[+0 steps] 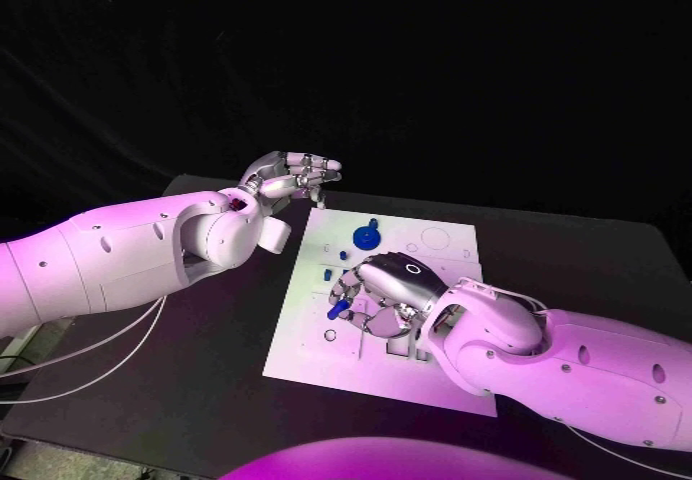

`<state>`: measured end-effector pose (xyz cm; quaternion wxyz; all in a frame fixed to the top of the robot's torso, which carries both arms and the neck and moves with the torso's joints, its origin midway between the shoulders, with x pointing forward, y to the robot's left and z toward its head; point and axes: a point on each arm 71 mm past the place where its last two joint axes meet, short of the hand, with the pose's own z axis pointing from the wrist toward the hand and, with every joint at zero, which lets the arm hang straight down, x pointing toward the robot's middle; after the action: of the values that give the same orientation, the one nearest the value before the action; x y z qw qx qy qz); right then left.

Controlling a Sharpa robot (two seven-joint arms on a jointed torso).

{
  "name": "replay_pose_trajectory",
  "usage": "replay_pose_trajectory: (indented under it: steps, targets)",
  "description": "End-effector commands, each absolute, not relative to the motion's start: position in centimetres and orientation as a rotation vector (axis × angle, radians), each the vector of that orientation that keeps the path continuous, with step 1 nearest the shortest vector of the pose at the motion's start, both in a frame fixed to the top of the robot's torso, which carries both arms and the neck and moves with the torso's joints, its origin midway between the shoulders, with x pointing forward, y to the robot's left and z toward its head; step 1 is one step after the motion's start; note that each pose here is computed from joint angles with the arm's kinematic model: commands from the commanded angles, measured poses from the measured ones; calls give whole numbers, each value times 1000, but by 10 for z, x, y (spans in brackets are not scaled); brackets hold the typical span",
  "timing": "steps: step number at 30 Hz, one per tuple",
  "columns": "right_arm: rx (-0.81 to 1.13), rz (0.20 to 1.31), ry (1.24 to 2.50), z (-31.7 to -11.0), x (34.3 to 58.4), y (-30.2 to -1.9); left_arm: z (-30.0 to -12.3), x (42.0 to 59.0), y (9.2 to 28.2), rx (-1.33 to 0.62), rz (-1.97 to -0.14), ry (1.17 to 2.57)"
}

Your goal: Assemble the parts on the task board

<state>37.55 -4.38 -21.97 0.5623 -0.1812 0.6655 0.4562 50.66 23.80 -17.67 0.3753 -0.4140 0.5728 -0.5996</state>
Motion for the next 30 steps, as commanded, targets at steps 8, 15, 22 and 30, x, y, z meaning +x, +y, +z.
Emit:
replay_pose_trajectory:
  steps: [8,15,22,30]
  targets:
    - [-447,1106,1625,-247,371,-30,-176,507,232,-1062,-1563,1470]
    - [-471,1069,1659,-259,374,-29,-176,507,231,-1062,-1566,1474]
    - [-490,1032,1666,-264,375,-29,-176,506,231,-1063,-1565,1474]
    - [-516,991,1656,-265,376,-30,-176,506,232,-1064,-1562,1475]
